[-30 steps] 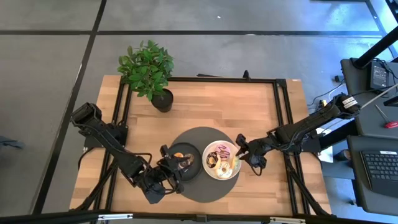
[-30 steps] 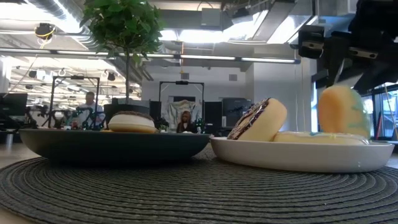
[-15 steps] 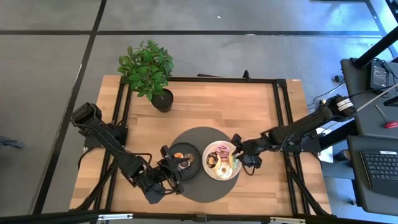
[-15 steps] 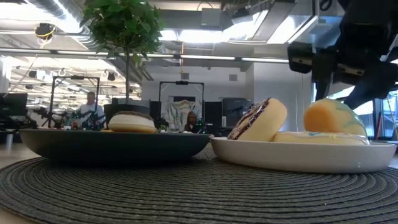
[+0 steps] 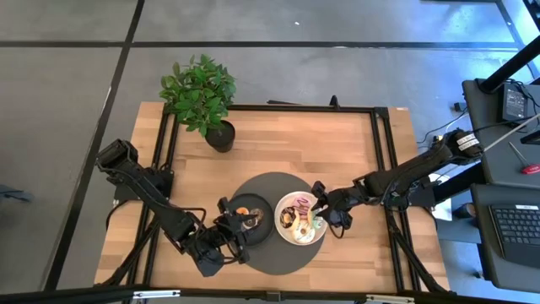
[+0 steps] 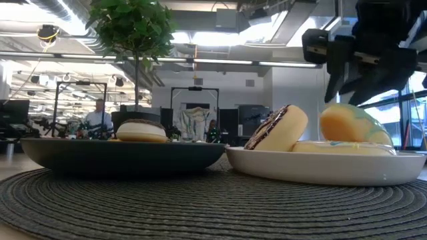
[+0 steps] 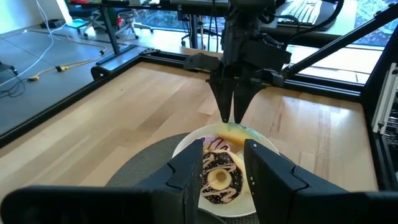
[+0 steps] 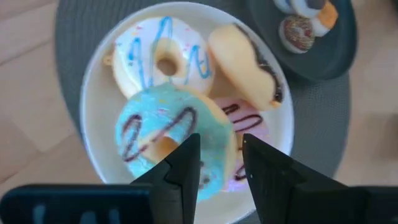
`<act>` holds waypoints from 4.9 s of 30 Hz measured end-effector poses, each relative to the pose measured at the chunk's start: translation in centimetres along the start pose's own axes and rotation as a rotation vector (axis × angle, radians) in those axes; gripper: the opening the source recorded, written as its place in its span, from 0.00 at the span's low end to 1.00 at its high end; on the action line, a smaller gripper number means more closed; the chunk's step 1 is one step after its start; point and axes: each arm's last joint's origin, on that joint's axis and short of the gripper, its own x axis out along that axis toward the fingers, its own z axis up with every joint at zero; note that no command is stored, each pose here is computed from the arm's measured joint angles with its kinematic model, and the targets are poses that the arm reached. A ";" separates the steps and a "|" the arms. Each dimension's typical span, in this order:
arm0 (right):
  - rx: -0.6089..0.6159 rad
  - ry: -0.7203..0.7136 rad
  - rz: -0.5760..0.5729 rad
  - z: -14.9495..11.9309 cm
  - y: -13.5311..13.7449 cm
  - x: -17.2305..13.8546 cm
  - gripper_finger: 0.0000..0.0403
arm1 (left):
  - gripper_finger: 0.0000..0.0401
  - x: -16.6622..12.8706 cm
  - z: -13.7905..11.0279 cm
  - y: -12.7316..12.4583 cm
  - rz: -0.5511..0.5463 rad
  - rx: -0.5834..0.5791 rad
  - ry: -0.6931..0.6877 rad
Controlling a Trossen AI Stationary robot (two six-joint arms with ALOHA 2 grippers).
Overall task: Pick & Place donuts
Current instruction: Put the large blue donut onto the white plate, then return to Home Position
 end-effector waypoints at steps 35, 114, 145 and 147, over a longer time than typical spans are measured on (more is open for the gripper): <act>1.084 -0.406 -0.171 -2.9 3.3 -7.5 0.30 | 0.29 -2.7 -6.1 5.3 0.102 -0.101 0.199; 1.061 -0.684 -0.600 -9.4 6.3 -6.4 0.30 | 0.29 -4.3 -10.0 27.8 -0.404 -0.228 -0.295; 0.854 -0.768 -0.647 -10.4 6.5 -8.8 0.30 | 0.29 -3.5 -11.5 27.7 -0.344 -0.132 -0.303; 0.848 -0.776 -0.632 -10.4 6.5 -8.8 0.30 | 0.28 -3.5 -11.5 27.7 -0.344 -0.133 -0.303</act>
